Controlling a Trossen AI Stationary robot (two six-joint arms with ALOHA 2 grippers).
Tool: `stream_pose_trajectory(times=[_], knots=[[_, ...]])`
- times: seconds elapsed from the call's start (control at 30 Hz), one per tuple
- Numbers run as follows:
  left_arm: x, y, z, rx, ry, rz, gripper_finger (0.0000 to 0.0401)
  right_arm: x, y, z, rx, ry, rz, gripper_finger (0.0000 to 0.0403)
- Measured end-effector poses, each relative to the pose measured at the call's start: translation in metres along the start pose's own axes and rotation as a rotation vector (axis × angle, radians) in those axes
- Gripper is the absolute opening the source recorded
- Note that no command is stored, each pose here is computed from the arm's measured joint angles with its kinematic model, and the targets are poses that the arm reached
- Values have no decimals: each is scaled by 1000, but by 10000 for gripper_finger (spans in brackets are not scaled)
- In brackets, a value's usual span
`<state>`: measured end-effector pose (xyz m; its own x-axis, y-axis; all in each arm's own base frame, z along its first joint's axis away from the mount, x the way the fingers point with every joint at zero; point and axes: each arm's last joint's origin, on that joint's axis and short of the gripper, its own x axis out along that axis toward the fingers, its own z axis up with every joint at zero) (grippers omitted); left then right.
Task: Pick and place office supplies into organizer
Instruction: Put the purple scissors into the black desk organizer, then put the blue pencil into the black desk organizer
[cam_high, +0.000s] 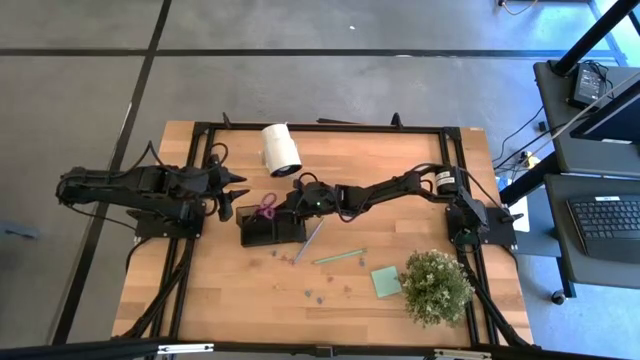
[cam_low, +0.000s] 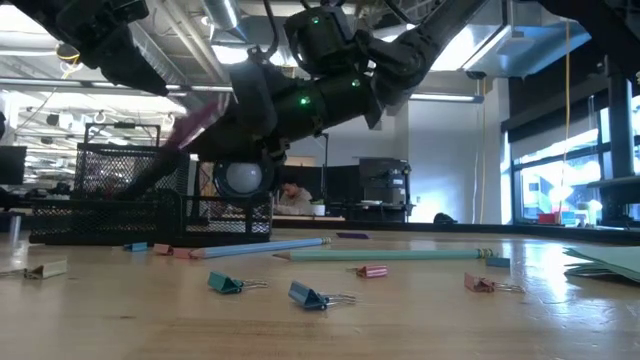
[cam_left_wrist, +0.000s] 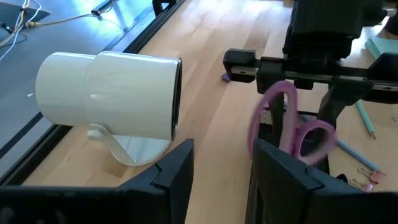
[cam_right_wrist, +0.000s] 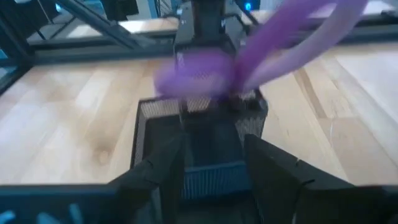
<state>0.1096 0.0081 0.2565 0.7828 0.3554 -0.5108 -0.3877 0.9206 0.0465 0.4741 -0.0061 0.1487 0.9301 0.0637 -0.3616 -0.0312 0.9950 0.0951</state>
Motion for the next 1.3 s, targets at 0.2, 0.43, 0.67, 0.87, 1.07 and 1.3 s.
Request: stream_pose_trajectory(times=[0.2, 0.43, 0.67, 0.87, 1.07, 1.3], knots=[[0, 0, 0, 0, 0, 0, 156, -5, 0, -2, -23, 91, -5, 186], [0, 0, 0, 0, 1, -1, 156, -33, 4, 24, -41, 181, -8, 186], [0, 0, 0, 1, 4, -1, 156, -79, 9, 28, -143, 509, 12, 187], [0, 0, 0, 1, 5, -4, 156, -91, 9, 16, -321, 681, 86, 187], [0, 0, 0, 2, 6, -4, 156, -83, 8, 7, -451, 697, 137, 187], [0, 0, -1, -7, 8, -3, 156, -81, 1, 7, -516, 666, 143, 187]])
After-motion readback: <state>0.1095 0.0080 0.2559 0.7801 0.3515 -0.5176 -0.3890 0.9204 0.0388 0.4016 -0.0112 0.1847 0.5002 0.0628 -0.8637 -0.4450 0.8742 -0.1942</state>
